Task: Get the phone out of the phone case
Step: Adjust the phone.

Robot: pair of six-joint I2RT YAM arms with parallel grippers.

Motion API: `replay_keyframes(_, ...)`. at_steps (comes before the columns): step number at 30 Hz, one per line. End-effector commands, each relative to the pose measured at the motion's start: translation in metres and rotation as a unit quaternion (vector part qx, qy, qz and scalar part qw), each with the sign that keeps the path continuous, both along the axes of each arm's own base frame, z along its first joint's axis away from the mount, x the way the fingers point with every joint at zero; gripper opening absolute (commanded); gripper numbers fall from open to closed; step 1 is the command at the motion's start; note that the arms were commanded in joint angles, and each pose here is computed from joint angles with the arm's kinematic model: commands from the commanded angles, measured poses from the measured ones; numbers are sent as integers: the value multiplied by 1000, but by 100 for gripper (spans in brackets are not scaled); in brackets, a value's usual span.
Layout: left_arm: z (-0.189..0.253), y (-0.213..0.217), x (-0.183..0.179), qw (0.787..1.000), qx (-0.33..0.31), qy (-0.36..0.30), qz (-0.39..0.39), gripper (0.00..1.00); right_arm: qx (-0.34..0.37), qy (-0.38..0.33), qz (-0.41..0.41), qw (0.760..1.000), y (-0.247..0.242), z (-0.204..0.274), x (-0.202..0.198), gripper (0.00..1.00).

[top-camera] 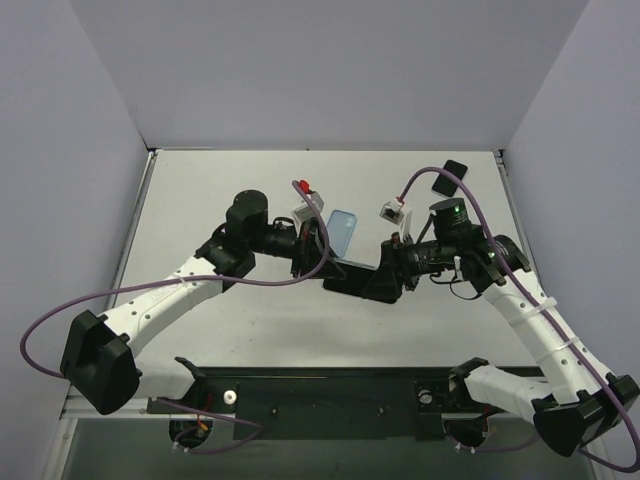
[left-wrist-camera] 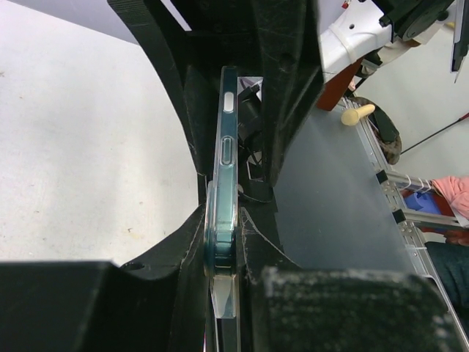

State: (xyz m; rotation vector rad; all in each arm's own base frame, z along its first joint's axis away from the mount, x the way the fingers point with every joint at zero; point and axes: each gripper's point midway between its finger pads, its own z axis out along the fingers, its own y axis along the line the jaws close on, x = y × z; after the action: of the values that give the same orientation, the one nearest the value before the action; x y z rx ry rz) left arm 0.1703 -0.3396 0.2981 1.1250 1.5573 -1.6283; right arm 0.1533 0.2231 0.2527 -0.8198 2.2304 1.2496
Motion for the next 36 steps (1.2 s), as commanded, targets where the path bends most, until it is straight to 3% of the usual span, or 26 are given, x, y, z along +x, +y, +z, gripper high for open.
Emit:
replay_keyframes(1, 32, -2, -8, 997, -40, -57, -26, 0, 34, 11, 36, 999, 9, 6, -5, 39)
replay_keyframes(4, 32, -2, -8, 997, -41, -58, -26, 0, 40, 19, 50, 998, 11, 6, -9, 25)
replay_keyframes(7, 36, -1, -9, 997, -44, -61, -23, 0, 35, 7, 46, 998, 10, 4, -9, 3)
replay_keyframes(9, 39, 0, -9, 997, -47, -65, -20, 4, 24, 2, 27, 999, 9, -2, -5, 0)
replay_keyframes(10, 40, 0, -7, 997, -48, -66, -10, 17, 23, 3, 18, 1000, 9, -4, -4, 0)
replay_keyframes(11, 42, 2, -6, 996, -50, -71, -2, 22, 14, 1, 3, 1000, 7, -7, -1, 0)
replay_keyframes(13, 45, 4, 5, 995, -52, -77, 41, 59, 11, 9, -43, 999, 6, -17, 8, 0)
replay_keyframes(14, 45, 6, 10, 994, -51, -77, 57, 83, 36, -27, -57, 997, 9, -7, 18, 0)
replay_keyframes(18, 45, 22, 52, 978, -46, -77, 186, 85, 113, -58, -165, 978, 12, 11, 48, 0)
replay_keyframes(21, 36, 49, 102, 941, -19, -53, 333, 85, 207, -55, -230, 949, 15, 32, 63, 0)
replay_keyframes(24, 15, 69, 133, 910, 30, -24, 413, 83, 229, -51, -308, 922, 6, 30, 82, 0)
replay_keyframes(28, 15, 64, 131, 923, -6, 18, 384, 83, 241, -37, -354, 903, 9, 33, 93, 0)
replay_keyframes(36, 35, 61, 129, 934, -123, 87, 324, 89, 337, -45, -343, 876, 33, 76, 97, 0)
